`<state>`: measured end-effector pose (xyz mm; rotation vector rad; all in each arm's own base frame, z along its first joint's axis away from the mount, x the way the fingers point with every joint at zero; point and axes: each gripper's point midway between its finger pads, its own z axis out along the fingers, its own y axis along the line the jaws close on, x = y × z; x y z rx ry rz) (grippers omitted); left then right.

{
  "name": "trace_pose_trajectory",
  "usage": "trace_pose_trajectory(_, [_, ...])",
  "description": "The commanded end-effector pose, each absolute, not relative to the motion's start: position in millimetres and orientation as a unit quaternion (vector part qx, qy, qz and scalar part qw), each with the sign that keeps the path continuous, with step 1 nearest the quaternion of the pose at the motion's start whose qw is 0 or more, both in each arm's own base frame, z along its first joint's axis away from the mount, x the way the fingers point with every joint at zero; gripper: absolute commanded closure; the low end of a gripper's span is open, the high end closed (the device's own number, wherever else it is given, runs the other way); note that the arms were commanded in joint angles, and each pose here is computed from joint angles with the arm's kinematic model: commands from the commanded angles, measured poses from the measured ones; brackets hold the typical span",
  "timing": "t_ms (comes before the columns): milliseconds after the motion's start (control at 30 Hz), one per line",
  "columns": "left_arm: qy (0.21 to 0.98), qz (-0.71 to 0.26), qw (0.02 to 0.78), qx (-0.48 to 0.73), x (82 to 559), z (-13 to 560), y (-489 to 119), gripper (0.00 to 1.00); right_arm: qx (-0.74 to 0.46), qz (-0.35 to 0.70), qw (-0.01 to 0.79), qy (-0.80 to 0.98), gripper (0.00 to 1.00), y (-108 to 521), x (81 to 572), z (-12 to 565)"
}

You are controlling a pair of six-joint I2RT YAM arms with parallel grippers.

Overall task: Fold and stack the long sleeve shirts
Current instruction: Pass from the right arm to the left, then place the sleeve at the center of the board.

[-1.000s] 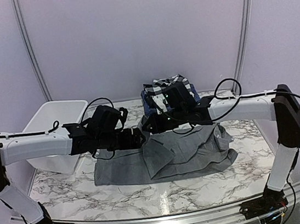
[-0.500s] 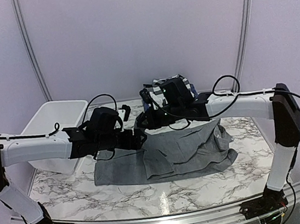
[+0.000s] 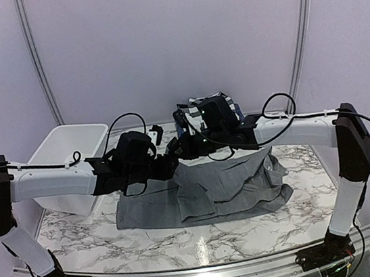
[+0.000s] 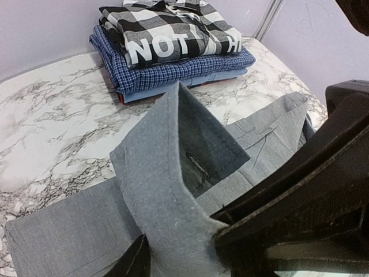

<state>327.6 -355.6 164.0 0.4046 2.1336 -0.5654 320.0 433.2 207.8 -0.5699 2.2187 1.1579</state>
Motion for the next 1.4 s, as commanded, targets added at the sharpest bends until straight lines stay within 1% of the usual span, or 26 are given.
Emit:
trace_pose_trajectory(0, [0.842,-0.236,0.462,0.15,342.6,179.9,-365.2,0.61,-0.21,0.452,0.306,0.811,1.0,433.3,317.4,235.6])
trace_pose_trajectory(33, [0.842,-0.237,0.461,0.149,343.1,179.8,-366.0,0.7,-0.209,0.451,0.309,0.811,1.0,432.5,317.5,237.6])
trace_pose_trajectory(67, [0.842,-0.237,0.462,0.146,343.7,180.4,-366.0,0.82,-0.209,0.449,0.312,0.811,1.0,431.5,317.7,238.3])
trace_pose_trajectory(100, [0.842,-0.237,0.463,0.143,344.6,181.3,-365.7,0.91,-0.206,0.444,0.317,0.812,1.0,428.9,318.5,239.5])
trace_pose_trajectory(133, [0.842,-0.236,0.465,0.139,345.6,182.6,-365.1,0.97,-0.203,0.437,0.323,0.814,0.99,425.5,319.7,240.7])
trace_pose_trajectory(167, [0.841,-0.234,0.468,0.134,347.0,183.8,-363.9,1.0,-0.197,0.429,0.333,0.816,0.95,420.4,322.1,242.6])
trace_pose_trajectory(300, [0.841,-0.221,0.482,0.111,355.0,195.0,-358.0,1.0,-0.17,0.386,0.376,0.825,0.76,392.5,329.7,251.7])
trace_pose_trajectory(467, [0.838,-0.21,0.498,0.076,368.7,218.4,-349.4,1.0,-0.109,0.32,0.419,0.843,0.6,330.3,339.3,251.6])
trace_pose_trajectory(533, [0.835,-0.211,0.503,0.071,372.7,229.3,-348.7,1.0,-0.072,0.291,0.432,0.85,0.56,295.0,342.3,246.0])
trace_pose_trajectory(767, [0.822,-0.211,0.526,0.058,389.9,268.9,-348.5,1.0,0.066,0.162,0.429,0.886,0.55,162.0,342.8,189.4])
trace_pose_trajectory(933, [0.821,-0.204,0.531,0.044,404.8,285.5,-344.5,1.0,0.146,0.111,0.413,0.892,0.55,91.1,329.7,148.4])
trace_pose_trajectory(1100, [0.816,-0.207,0.538,0.042,416.0,300.9,-347.8,1.0,0.195,0.091,0.387,0.897,0.55,52.9,317.6,105.3])
trace_pose_trajectory(1367, [0.812,-0.22,0.539,0.048,418.6,309.6,-354.8,1.0,0.244,0.116,0.365,0.891,0.57,23.3,318.8,59.4])
